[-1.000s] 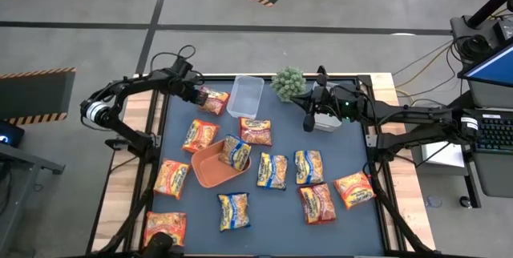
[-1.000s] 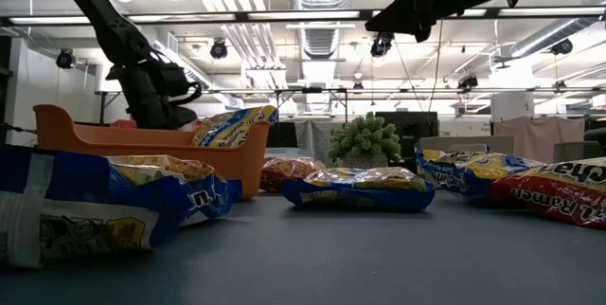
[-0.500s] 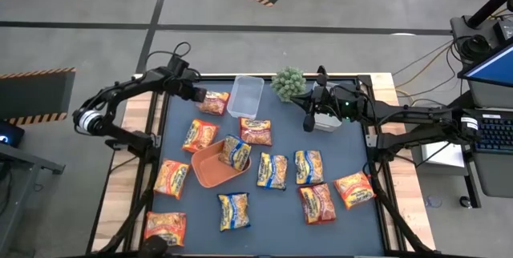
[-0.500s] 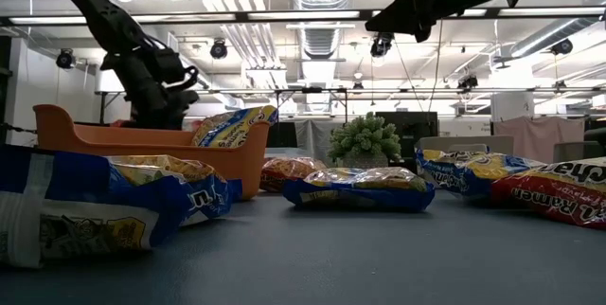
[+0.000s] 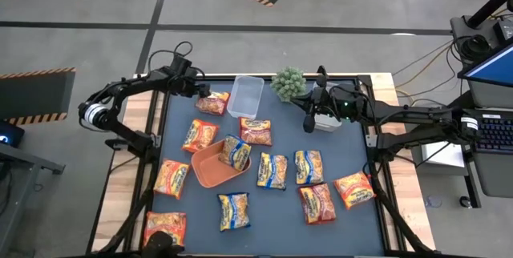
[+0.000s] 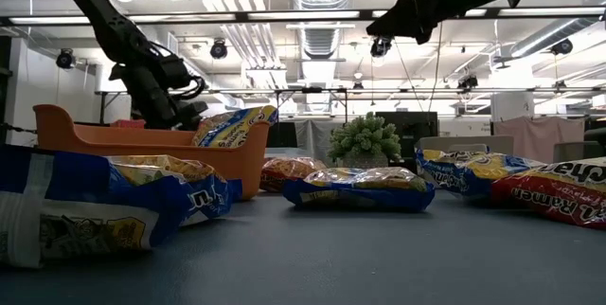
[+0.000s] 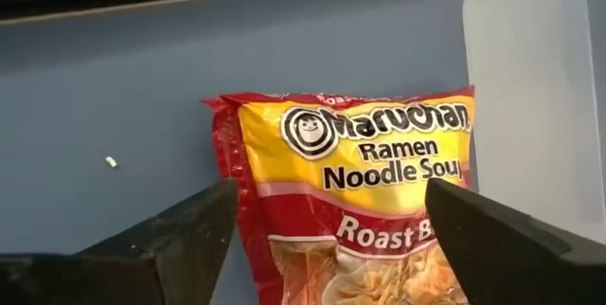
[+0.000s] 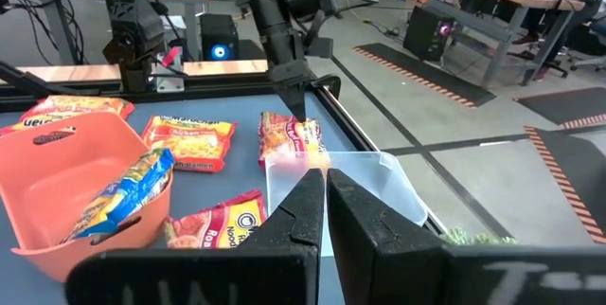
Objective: Sort Maruchan noodles
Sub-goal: Put the red noodle pack into the transparent bin
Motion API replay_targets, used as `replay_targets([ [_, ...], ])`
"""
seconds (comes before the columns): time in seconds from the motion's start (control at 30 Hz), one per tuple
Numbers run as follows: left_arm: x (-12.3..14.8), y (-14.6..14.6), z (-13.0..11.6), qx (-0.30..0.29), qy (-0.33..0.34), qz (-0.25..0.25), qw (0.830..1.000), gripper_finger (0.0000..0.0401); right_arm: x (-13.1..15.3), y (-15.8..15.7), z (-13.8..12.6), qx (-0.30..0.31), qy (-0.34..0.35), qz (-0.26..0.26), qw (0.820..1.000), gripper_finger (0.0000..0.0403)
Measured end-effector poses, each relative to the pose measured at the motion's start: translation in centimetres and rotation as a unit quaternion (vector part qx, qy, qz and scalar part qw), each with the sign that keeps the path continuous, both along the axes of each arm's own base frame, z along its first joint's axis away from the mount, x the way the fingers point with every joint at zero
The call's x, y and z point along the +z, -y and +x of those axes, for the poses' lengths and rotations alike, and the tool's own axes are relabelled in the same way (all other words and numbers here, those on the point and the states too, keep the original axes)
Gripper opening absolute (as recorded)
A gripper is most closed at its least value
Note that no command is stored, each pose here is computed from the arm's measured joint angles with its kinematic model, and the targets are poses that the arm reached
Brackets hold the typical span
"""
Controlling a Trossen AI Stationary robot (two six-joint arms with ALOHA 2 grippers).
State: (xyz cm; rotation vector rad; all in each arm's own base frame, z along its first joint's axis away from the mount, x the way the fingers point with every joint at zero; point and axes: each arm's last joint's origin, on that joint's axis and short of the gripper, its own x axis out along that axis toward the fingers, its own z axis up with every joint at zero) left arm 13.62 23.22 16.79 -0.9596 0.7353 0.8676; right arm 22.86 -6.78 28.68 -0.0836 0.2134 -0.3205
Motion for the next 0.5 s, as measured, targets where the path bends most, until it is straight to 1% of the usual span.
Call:
replay_targets([
  [0.13,-0.4,0.1,0.3,-0.002,0.000,-0.003,1.000,0.0328,0.0,0.0,0.0,0.001,-0.001,-0.004,1.000,0.0009],
  [0.27,-1.4,0.3,0.7,-0.003,0.000,-0.012,1.000,0.0320,0.0,0.0,0.0,0.001,-0.001,-0.004,1.000,0.0009],
  [0.37,-1.6,0.2,1.3,-0.005,0.012,-0.004,1.000,0.0314,0.0,0.0,0.0,0.001,-0.002,-0.004,1.000,0.0009],
  [0.5,-2.1,0.2,1.8,-0.008,0.013,-0.007,1.000,0.0310,0.0,0.0,0.0,0.001,-0.001,-0.004,1.000,0.0009],
])
